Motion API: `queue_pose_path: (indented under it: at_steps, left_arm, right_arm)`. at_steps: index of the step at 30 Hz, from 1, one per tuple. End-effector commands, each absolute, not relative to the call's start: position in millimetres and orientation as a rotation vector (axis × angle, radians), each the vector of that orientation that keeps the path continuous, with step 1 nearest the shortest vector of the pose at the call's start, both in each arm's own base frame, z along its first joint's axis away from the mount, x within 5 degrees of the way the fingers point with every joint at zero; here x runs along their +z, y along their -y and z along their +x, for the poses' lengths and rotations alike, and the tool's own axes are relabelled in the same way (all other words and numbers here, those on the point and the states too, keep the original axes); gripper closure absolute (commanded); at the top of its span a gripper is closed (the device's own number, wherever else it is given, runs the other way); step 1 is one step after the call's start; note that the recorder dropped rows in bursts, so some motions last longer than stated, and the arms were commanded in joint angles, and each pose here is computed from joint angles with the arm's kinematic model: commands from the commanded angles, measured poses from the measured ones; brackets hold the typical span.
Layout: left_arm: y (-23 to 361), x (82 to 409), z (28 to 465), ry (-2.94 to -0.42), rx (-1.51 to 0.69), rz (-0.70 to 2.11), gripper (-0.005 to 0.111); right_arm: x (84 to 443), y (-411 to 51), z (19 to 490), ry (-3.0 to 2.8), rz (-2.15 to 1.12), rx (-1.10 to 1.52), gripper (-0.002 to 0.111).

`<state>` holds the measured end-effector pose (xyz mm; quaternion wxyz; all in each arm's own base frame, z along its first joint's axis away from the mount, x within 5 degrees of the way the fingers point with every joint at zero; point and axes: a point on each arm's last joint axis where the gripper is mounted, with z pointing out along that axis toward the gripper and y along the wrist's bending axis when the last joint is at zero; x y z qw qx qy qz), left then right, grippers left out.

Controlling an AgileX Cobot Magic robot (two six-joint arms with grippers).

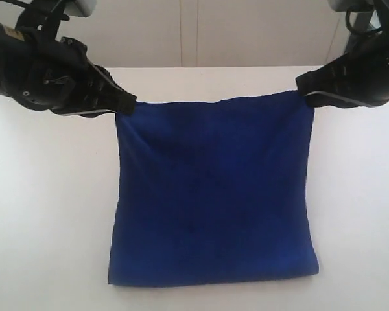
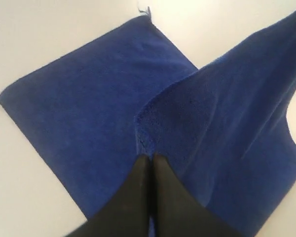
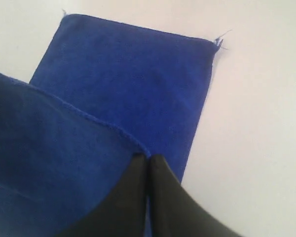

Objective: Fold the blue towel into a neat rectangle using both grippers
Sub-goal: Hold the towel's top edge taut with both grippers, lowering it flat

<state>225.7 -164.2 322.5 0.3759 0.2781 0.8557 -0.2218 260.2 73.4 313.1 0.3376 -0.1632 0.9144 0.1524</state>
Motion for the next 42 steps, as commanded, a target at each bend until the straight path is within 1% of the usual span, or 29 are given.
queue_pose_path:
  at_steps: [1, 6, 10, 19, 28, 36, 42]
  left_arm:
    - [170, 311, 241, -2.177, -0.543, 0.648, 0.107]
    - [156, 303, 262, -2.188, -0.498, 0.530, 0.107]
    - [150, 299, 271, -2.191, -0.477, 0.489, 0.107]
    - [155, 282, 291, -2.157, -0.435, 0.437, 0.107]
    - [165, 289, 315, -2.127, -0.437, 0.431, 0.107]
    - [158, 288, 340, -2.142, -0.421, 0.375, 0.107]
    - [158, 274, 358, -2.169, -0.401, 0.362, 0.107]
  right_arm:
    - [308, -75, 284, -2.354, -0.405, 0.364, 0.108]
    - [308, -79, 309, -2.343, -0.398, 0.358, 0.108]
    - [303, -81, 323, -2.353, -0.396, 0.357, 0.108]
    - [292, -84, 348, -2.356, -0.382, 0.347, 0.108]
    - [290, -87, 367, -2.339, -0.377, 0.335, 0.108]
    - [283, -89, 386, -2.328, -0.371, 0.321, 0.108]
    - [270, -91, 403, -2.326, -0.357, 0.309, 0.108]
